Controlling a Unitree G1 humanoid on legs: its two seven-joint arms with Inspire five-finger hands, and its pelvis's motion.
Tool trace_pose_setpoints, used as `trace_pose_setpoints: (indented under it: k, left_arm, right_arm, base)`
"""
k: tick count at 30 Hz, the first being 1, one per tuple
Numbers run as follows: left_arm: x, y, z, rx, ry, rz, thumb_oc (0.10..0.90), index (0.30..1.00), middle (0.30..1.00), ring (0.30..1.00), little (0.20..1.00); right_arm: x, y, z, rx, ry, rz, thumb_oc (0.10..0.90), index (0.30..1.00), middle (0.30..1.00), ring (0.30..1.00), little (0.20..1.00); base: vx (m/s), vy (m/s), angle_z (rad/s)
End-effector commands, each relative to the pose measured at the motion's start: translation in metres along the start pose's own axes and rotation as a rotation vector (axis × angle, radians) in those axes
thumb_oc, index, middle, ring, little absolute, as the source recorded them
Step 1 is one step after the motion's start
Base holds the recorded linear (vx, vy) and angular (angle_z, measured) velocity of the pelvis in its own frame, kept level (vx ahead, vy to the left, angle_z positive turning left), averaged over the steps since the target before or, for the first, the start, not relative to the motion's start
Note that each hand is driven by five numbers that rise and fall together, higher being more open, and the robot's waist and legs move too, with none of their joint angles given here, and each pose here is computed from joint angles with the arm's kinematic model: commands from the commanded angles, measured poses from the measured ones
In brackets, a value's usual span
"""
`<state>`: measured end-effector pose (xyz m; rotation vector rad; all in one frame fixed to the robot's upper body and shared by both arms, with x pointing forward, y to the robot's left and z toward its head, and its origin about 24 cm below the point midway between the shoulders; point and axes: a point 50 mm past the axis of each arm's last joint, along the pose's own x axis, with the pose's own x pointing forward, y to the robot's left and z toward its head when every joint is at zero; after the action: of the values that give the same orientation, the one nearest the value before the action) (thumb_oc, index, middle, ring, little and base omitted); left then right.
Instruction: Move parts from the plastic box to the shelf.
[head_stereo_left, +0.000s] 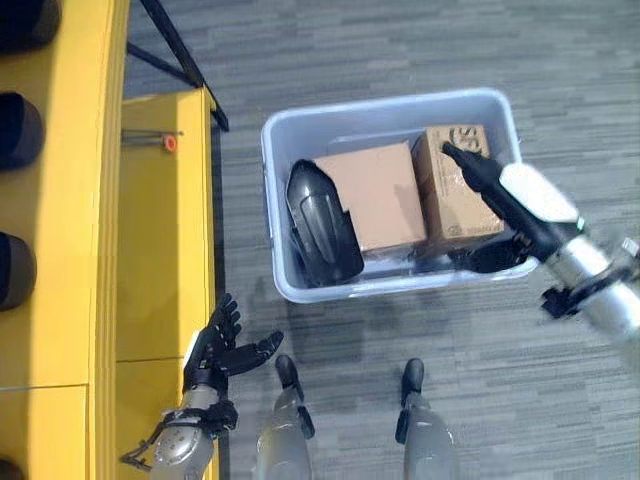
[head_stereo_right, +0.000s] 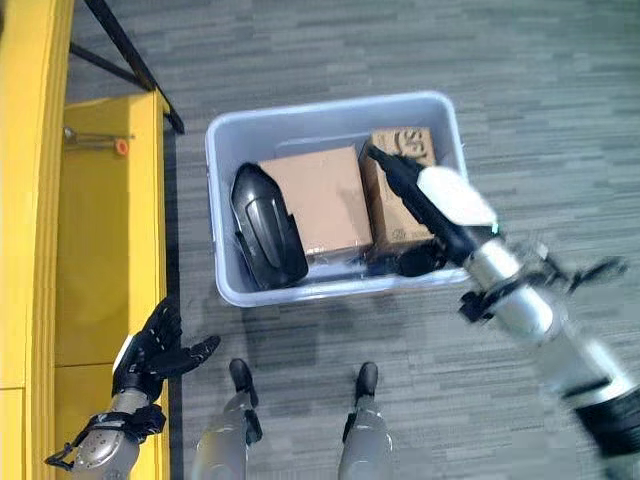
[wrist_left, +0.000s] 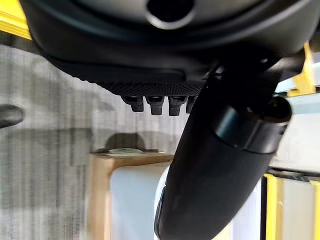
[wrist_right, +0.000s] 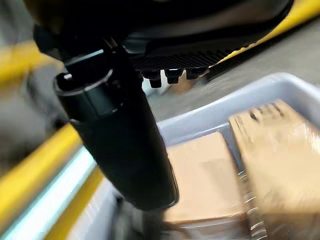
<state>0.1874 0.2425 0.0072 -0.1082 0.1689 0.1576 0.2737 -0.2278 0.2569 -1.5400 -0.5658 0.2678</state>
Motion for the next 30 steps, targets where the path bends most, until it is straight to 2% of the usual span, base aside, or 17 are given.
trace_pose_setpoints:
  k: [1, 3, 8, 13, 20, 30]
  left_arm:
    - [-0.001, 0.014, 0.043, 0.036, -0.197, -0.001, 0.900, 1.000, 1.000, 1.000, 1.000]
    - [-0.002, 0.018, 0.048, 0.053, -0.216, 0.021, 0.900, 1.000, 1.000, 1.000, 1.000]
    - [-0.003, 0.025, 0.062, 0.111, -0.251, 0.019, 0.900, 1.000, 1.000, 1.000, 1.000]
    - [-0.004, 0.026, 0.069, 0.124, -0.273, 0.025, 0.900, 1.000, 1.000, 1.000, 1.000]
    - [0.000, 0.027, 0.085, 0.181, -0.314, 0.018, 0.900, 1.000, 1.000, 1.000, 1.000]
    - [0.001, 0.028, 0.095, 0.233, -0.343, 0.013, 0.900, 1.000, 1.000, 1.000, 1.000]
  right_arm:
    - [0.012, -0.054, 0.022, -0.173, -0.147, -0.184, 0.900, 1.000, 1.000, 1.000, 1.000]
    - [0.015, -0.071, 0.026, -0.378, -0.156, -0.122, 0.900, 1.000, 1.000, 1.000, 1.000]
    - [0.016, -0.080, 0.028, -0.654, -0.149, 0.011, 0.900, 1.000, 1.000, 1.000, 1.000]
    - [0.031, -0.086, 0.034, -0.861, -0.183, 0.088, 0.900, 1.000, 1.000, 1.000, 1.000]
    - [0.035, -0.081, 0.040, -0.992, -0.225, 0.137, 0.900, 1.000, 1.000, 1.000, 1.000]
    - [0.037, -0.076, 0.035, -1.054, -0.223, 0.170, 0.900, 1.000, 1.000, 1.000, 1.000]
  base:
    - [-0.04, -0.072, 0.13]
    - [-0.07, -0.099, 0.18]
    - [0.01, -0.066, 0.28]
    - [-0.02, -0.061, 0.23]
    - [0.00, -0.032, 0.21]
    - [0.01, -0.006, 0.08]
